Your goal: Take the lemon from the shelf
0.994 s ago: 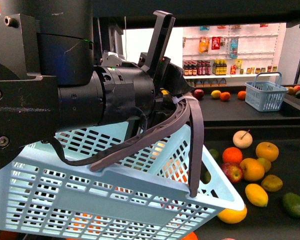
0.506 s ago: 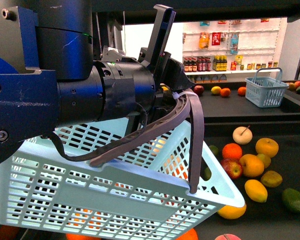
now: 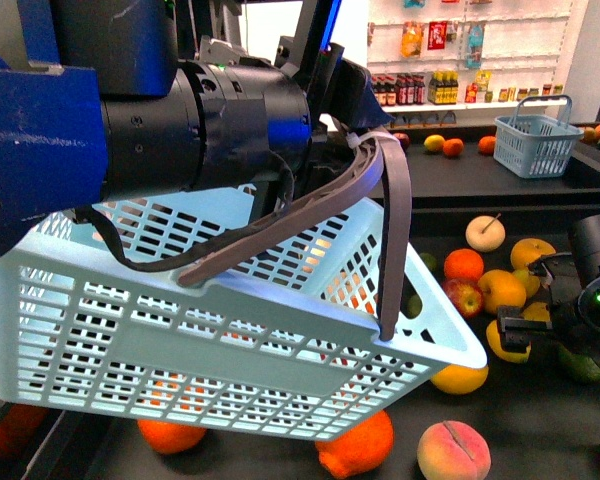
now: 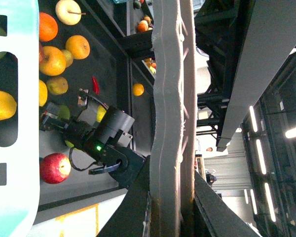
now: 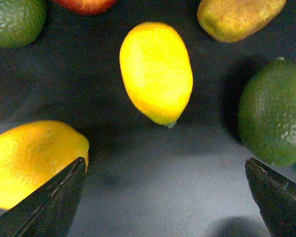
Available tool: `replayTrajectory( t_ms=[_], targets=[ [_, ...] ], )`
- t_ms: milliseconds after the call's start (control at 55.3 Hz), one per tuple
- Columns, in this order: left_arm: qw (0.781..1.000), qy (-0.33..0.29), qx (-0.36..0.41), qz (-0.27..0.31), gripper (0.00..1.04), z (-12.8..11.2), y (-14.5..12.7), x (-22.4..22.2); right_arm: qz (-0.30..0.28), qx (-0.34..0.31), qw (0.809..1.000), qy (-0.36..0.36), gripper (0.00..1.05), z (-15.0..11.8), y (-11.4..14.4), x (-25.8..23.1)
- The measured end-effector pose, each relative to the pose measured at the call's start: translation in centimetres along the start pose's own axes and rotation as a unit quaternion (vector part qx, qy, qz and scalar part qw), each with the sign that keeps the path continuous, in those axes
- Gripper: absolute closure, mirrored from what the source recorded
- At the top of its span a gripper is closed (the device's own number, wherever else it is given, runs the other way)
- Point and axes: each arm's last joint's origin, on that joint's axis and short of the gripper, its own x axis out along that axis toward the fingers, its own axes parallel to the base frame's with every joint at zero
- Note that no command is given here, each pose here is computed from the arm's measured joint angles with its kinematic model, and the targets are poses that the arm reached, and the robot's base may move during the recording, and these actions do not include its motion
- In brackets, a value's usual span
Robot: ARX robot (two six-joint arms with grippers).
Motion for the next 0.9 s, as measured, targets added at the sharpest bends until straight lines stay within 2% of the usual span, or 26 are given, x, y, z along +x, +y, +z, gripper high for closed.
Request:
replayTrajectory(
  t_ms=[199, 542, 904],
  targets=[
    [1.0, 0.0, 0.0, 0.0, 0.93, 0.0, 0.0, 0.0, -0.001, -0.016, 1.0, -0.023, 0.07, 1.3, 0.0, 2.3],
    [1.0, 0.0, 0.0, 0.0, 0.93, 0.0, 0.0, 0.0, 0.008, -0.013, 1.0, -0.019, 0.07, 2.0, 0.2, 6.3],
    [1.0, 0.0, 0.0, 0.0, 0.93, 0.0, 0.0, 0.0, 0.013, -0.003, 1.0, -0.001, 0.07, 1.0, 0.7, 8.9]
  ],
)
